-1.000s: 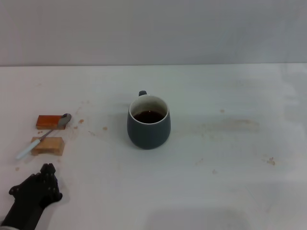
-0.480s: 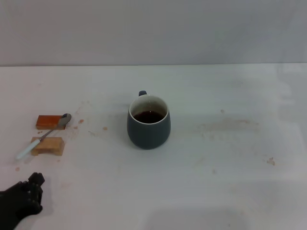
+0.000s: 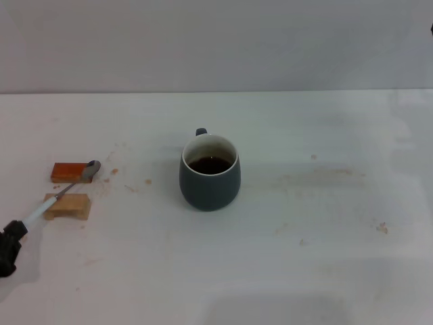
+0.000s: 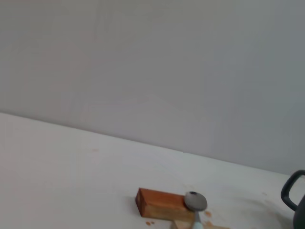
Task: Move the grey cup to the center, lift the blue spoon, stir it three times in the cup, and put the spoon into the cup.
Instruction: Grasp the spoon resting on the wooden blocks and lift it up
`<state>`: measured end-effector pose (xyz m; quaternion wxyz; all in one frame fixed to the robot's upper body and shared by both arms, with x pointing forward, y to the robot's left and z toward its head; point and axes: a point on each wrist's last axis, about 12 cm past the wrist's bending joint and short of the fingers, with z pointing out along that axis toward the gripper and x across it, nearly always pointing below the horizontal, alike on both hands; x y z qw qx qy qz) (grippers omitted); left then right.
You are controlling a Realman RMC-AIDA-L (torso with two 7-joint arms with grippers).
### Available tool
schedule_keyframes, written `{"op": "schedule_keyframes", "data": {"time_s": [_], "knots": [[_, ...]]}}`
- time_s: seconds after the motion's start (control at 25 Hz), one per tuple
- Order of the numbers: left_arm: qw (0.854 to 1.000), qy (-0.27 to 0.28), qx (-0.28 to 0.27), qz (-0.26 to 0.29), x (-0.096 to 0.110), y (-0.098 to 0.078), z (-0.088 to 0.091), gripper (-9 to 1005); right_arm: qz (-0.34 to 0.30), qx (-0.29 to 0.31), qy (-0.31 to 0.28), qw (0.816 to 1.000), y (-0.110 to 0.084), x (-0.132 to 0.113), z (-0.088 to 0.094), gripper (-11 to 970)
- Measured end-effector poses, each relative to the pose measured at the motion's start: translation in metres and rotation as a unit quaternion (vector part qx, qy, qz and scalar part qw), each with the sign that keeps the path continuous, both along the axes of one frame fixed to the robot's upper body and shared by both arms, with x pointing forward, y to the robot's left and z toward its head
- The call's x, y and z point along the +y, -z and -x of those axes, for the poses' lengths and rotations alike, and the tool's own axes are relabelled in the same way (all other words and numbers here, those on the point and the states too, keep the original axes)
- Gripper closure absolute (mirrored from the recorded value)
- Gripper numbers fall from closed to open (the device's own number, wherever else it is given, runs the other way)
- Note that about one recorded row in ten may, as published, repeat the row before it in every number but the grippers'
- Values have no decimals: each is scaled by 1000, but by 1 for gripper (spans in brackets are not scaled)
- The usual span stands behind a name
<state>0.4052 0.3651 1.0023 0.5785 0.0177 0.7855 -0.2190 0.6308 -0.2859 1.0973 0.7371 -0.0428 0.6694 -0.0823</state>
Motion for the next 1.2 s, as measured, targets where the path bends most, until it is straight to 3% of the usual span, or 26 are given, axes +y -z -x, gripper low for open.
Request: {"op": "schedule_keyframes", "data": {"time_s": [0.12, 0.28, 0.64, 0.8, 1.0, 1.2], "knots": [[1000, 7, -5, 2, 14, 0, -11, 946, -2, 1, 1, 1000, 0, 0, 0, 414], [1000, 9, -13, 7, 26, -1, -13, 946, -8, 1, 3, 1000, -1, 1, -1, 414], [999, 29, -1, 14, 31, -2, -11, 926, -11, 3, 4, 1000, -2, 2, -3, 414], [1000, 21, 4, 14, 30, -2, -1, 885, -12, 3, 2, 1000, -3, 3, -4, 414], [1000, 19, 5, 6, 27, -3, -5, 793, -11, 2, 2, 1000, -3, 3, -4, 414], [1000, 23, 6, 6, 25, -4, -10, 619, -11, 1, 1, 1000, -4, 4, -4, 414]]}}
